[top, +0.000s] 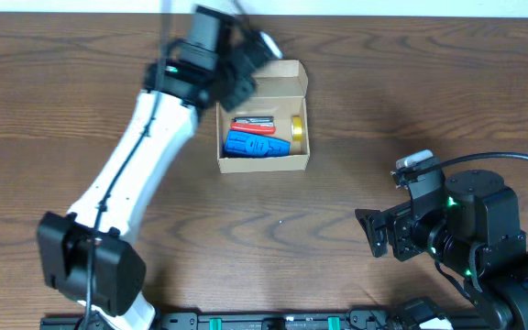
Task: Pack container
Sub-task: 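Carry the black whiteboard marker into the box and release, then move left gripper to the black Sharpie marker and grasp it, then lift the Sharpie and lower it into the box, then withdraw left gripper from the box toward the box's left flap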
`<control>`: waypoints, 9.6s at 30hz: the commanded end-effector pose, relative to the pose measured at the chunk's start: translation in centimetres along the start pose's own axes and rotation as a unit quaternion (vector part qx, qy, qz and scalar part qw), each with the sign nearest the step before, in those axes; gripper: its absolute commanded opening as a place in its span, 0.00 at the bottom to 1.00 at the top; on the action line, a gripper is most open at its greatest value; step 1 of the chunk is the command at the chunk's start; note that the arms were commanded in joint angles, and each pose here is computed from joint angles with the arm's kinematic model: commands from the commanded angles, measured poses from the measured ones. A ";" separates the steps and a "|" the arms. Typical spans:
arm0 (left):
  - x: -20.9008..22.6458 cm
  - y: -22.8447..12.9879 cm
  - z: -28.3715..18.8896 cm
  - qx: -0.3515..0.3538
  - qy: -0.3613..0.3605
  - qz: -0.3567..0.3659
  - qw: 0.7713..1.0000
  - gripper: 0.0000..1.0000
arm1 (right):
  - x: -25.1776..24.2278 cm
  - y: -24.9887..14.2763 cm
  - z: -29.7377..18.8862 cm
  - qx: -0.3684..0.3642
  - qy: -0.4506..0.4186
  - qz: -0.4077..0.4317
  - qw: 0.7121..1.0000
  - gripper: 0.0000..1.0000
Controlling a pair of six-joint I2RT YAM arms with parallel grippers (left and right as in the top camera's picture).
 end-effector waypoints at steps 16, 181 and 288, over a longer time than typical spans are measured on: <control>-6.9 -0.7 5.7 -0.025 -0.211 0.235 0.948 0.06 | -0.1 0.0 0.1 0.002 0.000 0.006 1.000 0.99; 6.0 -14.4 -0.7 0.136 0.044 -0.314 0.939 0.06 | -0.1 -0.1 0.1 0.002 0.000 0.006 1.000 0.99; 3.4 -10.7 -2.9 0.012 -0.124 -0.428 0.895 0.06 | 0.4 4.0 6.6 0.008 0.013 -0.008 1.000 0.34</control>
Point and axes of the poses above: each gripper's point midway between its finger pads, its own z axis out along the fingers, its own x axis along the line the jaws close on, y = z × x, the point moved 9 cm from there along -z, back along the fingers, and after that the axes turned 13 degrees about z, right-handed, at the moved point
